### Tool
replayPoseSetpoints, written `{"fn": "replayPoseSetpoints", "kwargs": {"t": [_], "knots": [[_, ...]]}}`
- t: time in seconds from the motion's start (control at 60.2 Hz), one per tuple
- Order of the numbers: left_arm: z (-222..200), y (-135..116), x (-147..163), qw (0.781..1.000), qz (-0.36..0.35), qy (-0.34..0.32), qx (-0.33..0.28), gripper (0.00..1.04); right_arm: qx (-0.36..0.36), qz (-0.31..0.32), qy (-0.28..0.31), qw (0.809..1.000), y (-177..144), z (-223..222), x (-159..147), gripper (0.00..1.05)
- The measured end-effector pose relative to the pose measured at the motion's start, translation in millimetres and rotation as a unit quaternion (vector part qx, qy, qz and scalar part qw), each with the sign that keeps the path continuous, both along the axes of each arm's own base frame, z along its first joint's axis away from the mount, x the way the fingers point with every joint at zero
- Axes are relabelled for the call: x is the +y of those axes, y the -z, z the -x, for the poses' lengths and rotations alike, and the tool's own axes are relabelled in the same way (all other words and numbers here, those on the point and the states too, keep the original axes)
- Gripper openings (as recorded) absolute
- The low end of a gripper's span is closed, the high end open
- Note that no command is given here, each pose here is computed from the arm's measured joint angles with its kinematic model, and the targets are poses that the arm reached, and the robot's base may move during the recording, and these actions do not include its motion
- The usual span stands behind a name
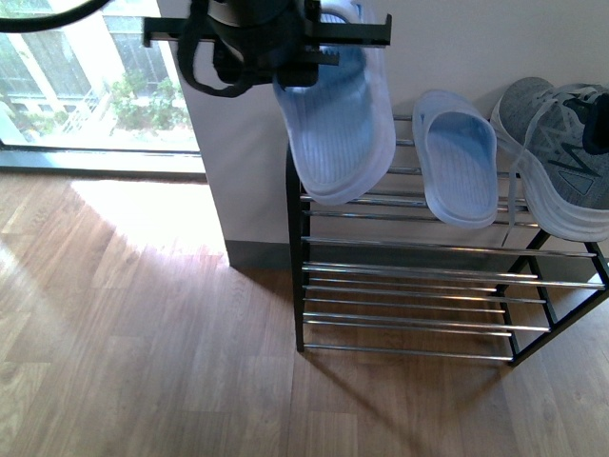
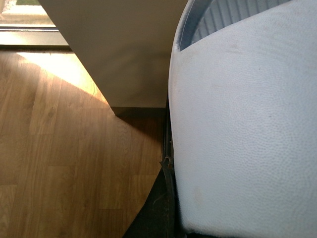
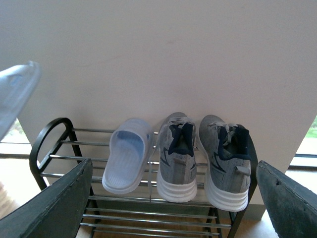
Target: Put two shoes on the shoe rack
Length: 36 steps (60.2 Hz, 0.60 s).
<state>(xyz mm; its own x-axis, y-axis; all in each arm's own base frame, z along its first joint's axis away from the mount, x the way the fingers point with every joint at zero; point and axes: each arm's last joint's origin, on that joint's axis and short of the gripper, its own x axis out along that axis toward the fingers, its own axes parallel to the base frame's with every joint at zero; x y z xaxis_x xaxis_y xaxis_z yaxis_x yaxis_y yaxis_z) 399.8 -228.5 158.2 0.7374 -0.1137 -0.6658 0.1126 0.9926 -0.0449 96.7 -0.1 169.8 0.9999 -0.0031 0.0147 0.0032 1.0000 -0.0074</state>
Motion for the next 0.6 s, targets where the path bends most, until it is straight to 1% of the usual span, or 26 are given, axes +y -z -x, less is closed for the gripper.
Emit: {"fn": "replayPoseSetpoints", "kwargs": {"t": [0.05,0.232,0.349,0.415,0.465,0.498,0.564,0.598], "knots": [[-16.7,11.7,-9.6,1.000,-0.013,0.009,0.020,0.02,0.000,0.000,0.000,1.000,0.0,0.0,0.0,0.96],[-49.2,42.2,-26.6,0.997,-0.058,0.022,0.047,0.02,0.000,0.000,0.000,1.000,0.0,0.0,0.0,0.96],[-66.1,44.7,-38.2,0.997,-0.054,0.034,0.035,0.03,0.000,0.000,0.000,1.000,0.1,0.0,0.0,0.96],[-73.3,48.6,-42.7,0.997,-0.053,0.043,0.027,0.12,0.000,0.000,0.000,1.000,0.0,0.0,0.0,0.96],[-76.4,56.3,-44.0,0.997,-0.052,0.054,0.030,0.20,0.000,0.000,0.000,1.000,0.0,0.0,0.0,0.96],[-76.5,58.9,-43.8,0.997,-0.053,0.054,0.032,0.24,0.000,0.000,0.000,1.000,0.0,0.0,0.0,0.96],[-73.4,68.3,-42.4,0.996,-0.052,0.061,0.047,0.38,0.000,0.000,0.000,1.000,0.0,0.0,0.0,0.96],[-71.0,67.0,-42.1,0.996,-0.051,0.064,0.047,0.45,0.000,0.000,0.000,1.000,0.0,0.0,0.0,0.96]]}}
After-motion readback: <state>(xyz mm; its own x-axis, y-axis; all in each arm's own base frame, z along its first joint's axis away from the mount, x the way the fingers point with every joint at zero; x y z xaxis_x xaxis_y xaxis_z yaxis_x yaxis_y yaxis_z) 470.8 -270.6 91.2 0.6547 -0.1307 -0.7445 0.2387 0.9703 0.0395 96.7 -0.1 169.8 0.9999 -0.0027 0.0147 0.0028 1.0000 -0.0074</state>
